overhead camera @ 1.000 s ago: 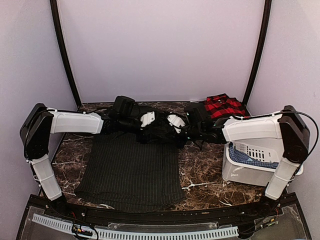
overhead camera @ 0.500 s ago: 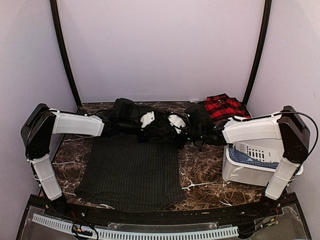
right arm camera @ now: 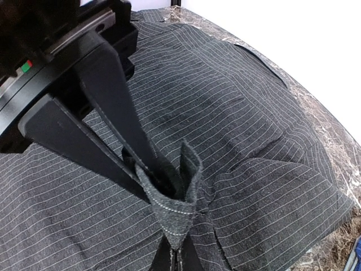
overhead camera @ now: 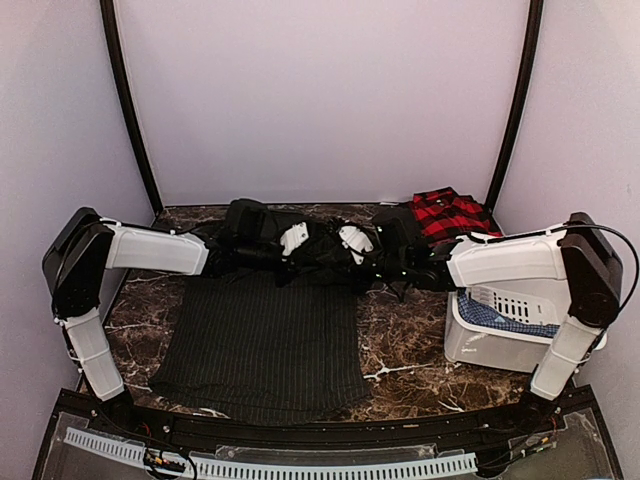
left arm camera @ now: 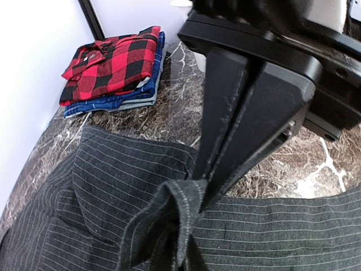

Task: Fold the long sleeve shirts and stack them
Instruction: Pass from the right arm to the left, then pick up the flattened shirt from the center of the board.

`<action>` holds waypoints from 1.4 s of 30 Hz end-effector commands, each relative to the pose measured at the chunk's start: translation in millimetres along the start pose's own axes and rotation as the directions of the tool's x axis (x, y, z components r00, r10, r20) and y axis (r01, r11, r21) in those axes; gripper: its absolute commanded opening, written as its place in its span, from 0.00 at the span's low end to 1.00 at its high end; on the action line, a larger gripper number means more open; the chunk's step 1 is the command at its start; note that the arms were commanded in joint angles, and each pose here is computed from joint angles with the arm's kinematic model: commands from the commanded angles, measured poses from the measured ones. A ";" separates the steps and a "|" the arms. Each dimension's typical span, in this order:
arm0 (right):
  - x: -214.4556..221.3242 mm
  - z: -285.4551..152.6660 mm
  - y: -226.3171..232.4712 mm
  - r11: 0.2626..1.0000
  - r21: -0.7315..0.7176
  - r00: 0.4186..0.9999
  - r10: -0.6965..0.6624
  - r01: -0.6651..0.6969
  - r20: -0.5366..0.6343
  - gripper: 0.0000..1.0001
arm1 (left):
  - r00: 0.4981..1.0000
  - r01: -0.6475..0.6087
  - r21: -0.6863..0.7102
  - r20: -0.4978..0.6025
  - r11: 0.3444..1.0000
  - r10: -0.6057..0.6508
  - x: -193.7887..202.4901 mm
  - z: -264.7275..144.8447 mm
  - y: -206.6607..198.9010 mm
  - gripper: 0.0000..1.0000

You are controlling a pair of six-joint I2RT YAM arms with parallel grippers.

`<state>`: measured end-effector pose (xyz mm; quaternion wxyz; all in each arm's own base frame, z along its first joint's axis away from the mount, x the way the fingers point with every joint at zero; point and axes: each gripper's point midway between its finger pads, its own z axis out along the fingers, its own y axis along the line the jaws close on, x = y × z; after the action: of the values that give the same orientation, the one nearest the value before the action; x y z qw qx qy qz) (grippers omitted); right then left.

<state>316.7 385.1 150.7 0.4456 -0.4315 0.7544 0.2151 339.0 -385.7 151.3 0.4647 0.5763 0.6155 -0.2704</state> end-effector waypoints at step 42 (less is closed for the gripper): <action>81.2 -63.7 20.9 0.863 0.132 0.804 0.503 -0.488 -0.317 0.53 | 0.649 0.718 -0.647 0.493 0.255 -0.579 -27.1 -214.1 194.5 0.00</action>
<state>295.0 318.2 134.0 0.3250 -0.2473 0.8891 0.2066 477.8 -185.8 264.4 0.5373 -0.0149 0.8262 -0.1688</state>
